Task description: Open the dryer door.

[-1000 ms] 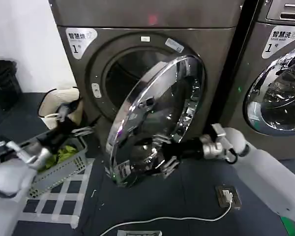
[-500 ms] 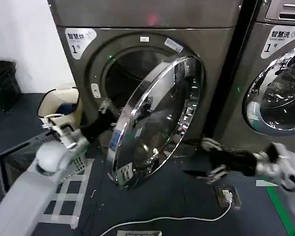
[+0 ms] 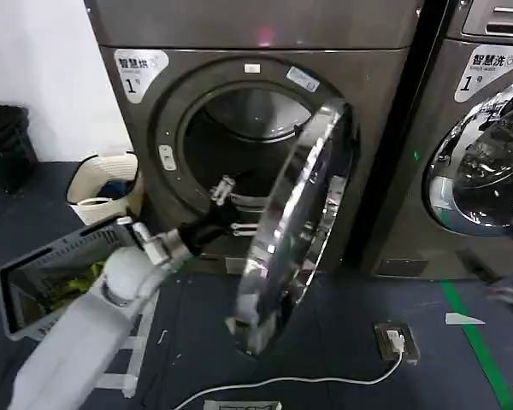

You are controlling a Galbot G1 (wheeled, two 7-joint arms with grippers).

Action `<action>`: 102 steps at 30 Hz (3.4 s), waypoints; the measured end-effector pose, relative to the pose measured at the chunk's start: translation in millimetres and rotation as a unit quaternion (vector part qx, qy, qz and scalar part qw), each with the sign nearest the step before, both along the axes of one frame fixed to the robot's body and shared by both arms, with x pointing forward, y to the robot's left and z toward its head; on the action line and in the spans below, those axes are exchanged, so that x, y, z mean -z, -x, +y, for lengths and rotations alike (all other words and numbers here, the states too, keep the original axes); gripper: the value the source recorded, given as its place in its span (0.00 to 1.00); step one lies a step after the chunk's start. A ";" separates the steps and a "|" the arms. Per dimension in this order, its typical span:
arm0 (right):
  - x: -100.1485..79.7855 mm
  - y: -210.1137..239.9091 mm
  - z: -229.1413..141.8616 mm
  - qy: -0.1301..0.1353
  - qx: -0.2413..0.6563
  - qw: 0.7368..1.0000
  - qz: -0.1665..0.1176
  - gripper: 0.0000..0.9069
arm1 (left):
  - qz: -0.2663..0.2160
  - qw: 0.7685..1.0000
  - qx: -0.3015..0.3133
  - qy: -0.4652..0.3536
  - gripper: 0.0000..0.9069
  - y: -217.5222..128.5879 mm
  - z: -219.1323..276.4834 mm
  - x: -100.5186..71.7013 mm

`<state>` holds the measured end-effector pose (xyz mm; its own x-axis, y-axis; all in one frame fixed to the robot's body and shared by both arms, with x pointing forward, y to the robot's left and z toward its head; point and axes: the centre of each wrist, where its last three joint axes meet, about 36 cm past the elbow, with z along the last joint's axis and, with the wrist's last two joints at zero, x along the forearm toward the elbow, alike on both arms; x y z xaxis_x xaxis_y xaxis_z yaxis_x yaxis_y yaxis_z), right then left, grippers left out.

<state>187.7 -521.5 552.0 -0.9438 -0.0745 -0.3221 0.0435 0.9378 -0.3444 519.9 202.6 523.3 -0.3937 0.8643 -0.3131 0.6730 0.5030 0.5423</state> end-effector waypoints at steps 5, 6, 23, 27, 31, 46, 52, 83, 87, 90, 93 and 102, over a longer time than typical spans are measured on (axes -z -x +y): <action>3.4 63.9 -6.3 0.003 0.224 0.974 -0.013 1.00 | 0.003 1.000 0.020 0.002 1.00 -2.7 -25.6 7.3; 3.7 73.4 -6.6 0.004 0.267 0.964 -0.011 1.00 | 0.004 1.000 0.023 0.003 1.00 -2.9 -31.9 8.6; 17.2 218.5 -12.1 0.036 0.769 0.637 0.036 1.00 | 0.008 0.999 0.046 -0.001 1.00 -15.4 -127.2 15.3; 19.0 247.2 -14.3 0.069 0.820 0.565 0.063 1.00 | 0.015 0.997 0.069 -0.009 1.00 -13.4 -159.6 14.3; 17.0 269.0 -18.2 0.083 0.844 0.525 0.071 1.00 | 0.026 0.996 0.083 -0.016 1.00 -7.1 -187.7 15.0; 8.7 286.0 -19.3 0.087 0.854 0.510 0.054 1.00 | 0.056 0.996 0.064 -0.038 1.00 -5.8 -254.6 8.6; 9.0 286.1 -19.5 0.074 0.849 0.521 0.045 1.00 | 0.097 0.993 0.066 -0.033 1.00 -1.1 -256.9 3.4; 27.7 252.1 -33.5 -0.015 0.778 0.627 0.036 1.00 | 0.360 0.894 -0.257 -0.073 1.00 93.5 49.7 -76.3; 31.6 251.0 -35.0 -0.015 0.773 0.633 0.041 1.00 | 0.409 0.856 -0.303 -0.086 1.00 81.9 84.5 -98.0; 34.8 248.8 -35.0 -0.016 0.768 0.639 0.043 1.00 | 0.427 0.835 -0.339 -0.071 1.00 68.0 108.5 -108.6; 38.3 244.1 -33.8 -0.018 0.761 0.647 0.043 1.00 | 0.439 0.811 -0.383 -0.053 1.00 50.6 135.5 -118.7; 51.5 230.7 -29.3 -0.027 0.745 0.665 0.045 1.00 | 0.478 0.735 -0.480 -0.019 1.00 20.1 205.5 -121.4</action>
